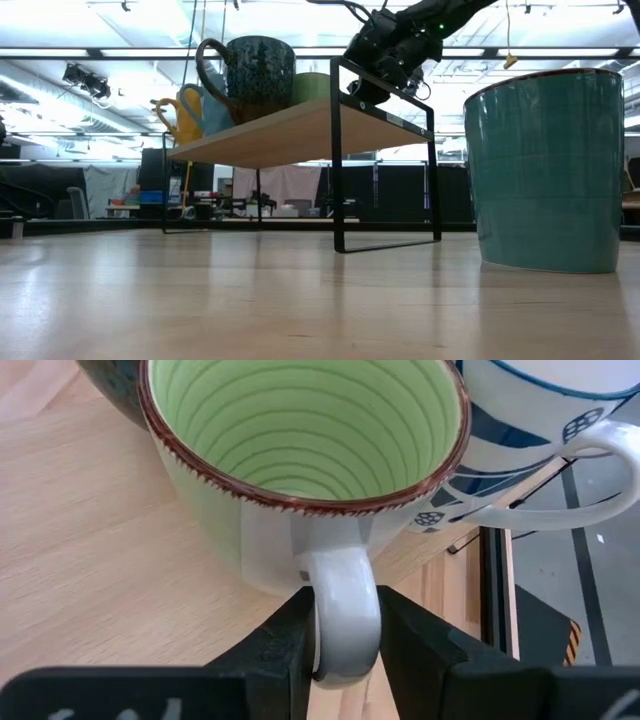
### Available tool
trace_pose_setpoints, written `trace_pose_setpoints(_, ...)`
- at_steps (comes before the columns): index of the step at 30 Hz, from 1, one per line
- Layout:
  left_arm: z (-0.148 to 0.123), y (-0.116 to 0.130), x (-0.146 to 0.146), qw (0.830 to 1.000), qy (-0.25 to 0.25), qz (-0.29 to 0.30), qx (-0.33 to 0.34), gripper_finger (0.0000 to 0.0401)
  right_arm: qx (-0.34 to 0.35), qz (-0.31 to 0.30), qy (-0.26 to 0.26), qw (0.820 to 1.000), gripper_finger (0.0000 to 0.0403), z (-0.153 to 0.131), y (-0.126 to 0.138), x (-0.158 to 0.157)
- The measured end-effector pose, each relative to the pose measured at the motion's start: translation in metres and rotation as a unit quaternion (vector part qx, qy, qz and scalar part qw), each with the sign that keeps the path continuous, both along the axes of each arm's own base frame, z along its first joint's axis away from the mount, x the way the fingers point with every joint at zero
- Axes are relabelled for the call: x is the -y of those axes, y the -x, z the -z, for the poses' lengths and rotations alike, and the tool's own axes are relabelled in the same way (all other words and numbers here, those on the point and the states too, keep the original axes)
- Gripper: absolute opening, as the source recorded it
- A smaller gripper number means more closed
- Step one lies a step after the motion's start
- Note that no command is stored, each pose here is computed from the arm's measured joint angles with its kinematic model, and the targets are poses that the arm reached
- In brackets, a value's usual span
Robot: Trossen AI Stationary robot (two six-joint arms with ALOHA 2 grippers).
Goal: Place coffee mugs
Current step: Adjust the green mug on the shelf, then put the blue mug on the shelf
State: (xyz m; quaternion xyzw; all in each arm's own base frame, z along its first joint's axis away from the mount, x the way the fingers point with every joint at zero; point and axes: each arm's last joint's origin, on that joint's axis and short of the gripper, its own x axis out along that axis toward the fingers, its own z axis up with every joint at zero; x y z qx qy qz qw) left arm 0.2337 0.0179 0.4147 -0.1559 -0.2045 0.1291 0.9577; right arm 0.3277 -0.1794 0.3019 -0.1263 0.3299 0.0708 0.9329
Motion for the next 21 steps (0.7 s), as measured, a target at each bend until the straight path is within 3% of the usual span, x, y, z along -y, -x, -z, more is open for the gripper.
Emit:
trace_pose_setpoints(9,0.0,0.0,0.0,1.0,0.0,0.0,0.0,0.0116,-0.001,0.003,-0.002,1.0,0.0119,-0.0001,0.0001,0.0)
trace_pose_setpoints(21,0.0,0.0,0.0,1.0,0.0,0.0,0.0,0.0116,-0.002,0.012,-0.007,1.0,0.0177,-0.0001,0.0003,0.0001)
